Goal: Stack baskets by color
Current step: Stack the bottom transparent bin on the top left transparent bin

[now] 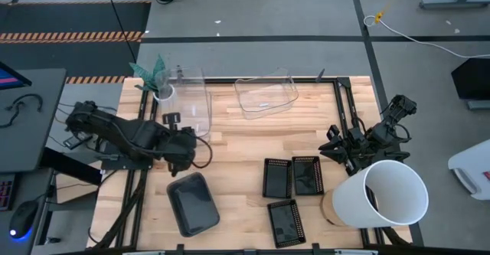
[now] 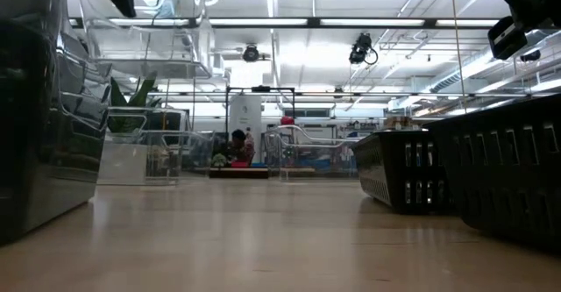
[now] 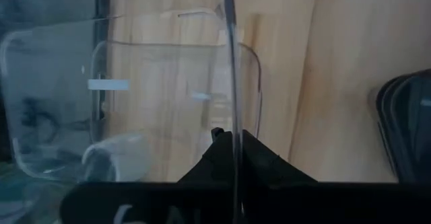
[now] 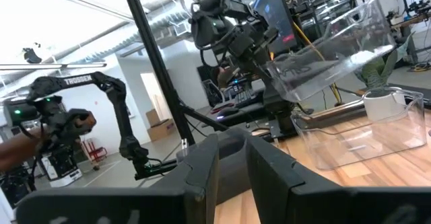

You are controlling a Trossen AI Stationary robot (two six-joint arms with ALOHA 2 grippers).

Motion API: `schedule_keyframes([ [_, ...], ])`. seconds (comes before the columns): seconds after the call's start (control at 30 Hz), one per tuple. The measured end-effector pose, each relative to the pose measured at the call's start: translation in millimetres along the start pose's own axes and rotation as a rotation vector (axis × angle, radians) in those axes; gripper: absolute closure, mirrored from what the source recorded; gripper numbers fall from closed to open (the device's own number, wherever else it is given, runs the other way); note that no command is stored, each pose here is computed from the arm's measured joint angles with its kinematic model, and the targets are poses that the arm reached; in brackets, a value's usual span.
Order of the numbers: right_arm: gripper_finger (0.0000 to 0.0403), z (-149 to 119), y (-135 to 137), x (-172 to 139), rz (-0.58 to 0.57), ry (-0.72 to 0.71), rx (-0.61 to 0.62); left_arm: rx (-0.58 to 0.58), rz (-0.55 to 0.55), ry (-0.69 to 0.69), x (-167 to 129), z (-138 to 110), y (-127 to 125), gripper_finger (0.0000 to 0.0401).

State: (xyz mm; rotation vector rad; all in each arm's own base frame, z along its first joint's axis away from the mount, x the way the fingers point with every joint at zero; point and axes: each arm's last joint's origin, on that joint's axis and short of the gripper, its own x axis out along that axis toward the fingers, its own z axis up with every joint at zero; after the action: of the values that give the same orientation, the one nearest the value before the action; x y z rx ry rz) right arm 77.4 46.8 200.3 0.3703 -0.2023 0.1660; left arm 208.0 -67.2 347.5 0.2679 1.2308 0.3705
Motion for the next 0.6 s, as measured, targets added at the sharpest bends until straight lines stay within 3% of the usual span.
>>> schedule_keyframes([
  [0.37,0.0320,0,0,0,0.000,0.000,0.000,0.033,0.001,0.026,33,-25,-11,0.0395],
  [0.6,0.0321,0,0,0,0.000,0.000,0.000,0.078,-0.010,0.027,50,-28,-20,0.0395],
])
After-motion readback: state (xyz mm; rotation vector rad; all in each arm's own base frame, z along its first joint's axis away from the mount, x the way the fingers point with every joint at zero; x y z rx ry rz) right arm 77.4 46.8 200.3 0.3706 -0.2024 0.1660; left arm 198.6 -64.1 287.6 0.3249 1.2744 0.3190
